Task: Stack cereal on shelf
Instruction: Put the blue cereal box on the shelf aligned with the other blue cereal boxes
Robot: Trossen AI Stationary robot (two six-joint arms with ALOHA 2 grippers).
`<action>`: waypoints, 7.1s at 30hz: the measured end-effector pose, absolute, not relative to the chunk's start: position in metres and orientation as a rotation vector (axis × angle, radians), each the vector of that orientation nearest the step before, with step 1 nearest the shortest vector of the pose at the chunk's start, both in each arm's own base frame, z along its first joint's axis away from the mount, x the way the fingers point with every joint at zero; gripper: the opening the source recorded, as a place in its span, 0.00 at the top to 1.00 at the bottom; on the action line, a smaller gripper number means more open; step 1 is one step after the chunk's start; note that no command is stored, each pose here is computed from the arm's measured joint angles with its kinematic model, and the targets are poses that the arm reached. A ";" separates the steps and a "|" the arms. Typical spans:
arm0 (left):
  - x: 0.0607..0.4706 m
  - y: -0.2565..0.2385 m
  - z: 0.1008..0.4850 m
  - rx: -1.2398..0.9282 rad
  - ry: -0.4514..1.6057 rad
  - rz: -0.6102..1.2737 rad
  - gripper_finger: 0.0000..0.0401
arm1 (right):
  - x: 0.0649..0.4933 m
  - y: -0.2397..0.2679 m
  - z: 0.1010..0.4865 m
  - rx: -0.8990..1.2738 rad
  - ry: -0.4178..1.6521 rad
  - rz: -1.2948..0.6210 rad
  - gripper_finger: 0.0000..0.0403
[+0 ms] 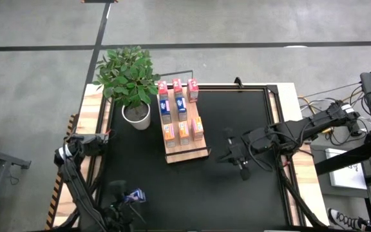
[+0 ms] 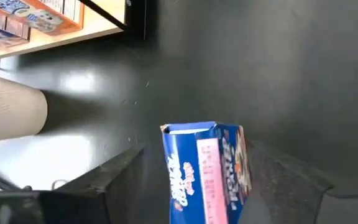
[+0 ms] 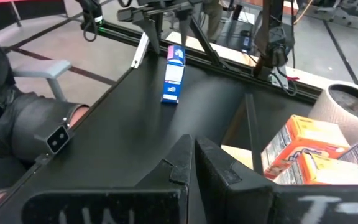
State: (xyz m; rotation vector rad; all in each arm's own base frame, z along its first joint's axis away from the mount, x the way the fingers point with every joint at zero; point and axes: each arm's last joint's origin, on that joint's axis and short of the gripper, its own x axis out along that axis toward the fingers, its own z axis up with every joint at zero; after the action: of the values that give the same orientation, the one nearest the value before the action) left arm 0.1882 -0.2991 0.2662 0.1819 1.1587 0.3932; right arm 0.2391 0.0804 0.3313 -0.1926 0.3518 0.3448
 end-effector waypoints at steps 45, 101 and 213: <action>0.142 -0.292 0.213 0.207 0.950 0.428 0.48 | 0.238 0.083 0.316 -0.203 0.372 0.358 0.97; 0.130 -0.298 0.203 0.276 0.547 0.356 0.56 | 0.238 0.083 0.308 -0.196 0.376 0.357 0.97; 0.281 -0.182 0.290 0.563 0.274 0.063 0.64 | 0.328 0.169 0.237 -0.504 0.007 -0.035 0.61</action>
State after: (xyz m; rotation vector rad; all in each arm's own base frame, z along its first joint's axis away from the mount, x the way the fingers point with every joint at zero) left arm 0.2814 -0.1817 0.2901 0.5634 0.2736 0.0634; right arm 0.3278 0.1692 0.2374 -0.5043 0.0074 -0.0347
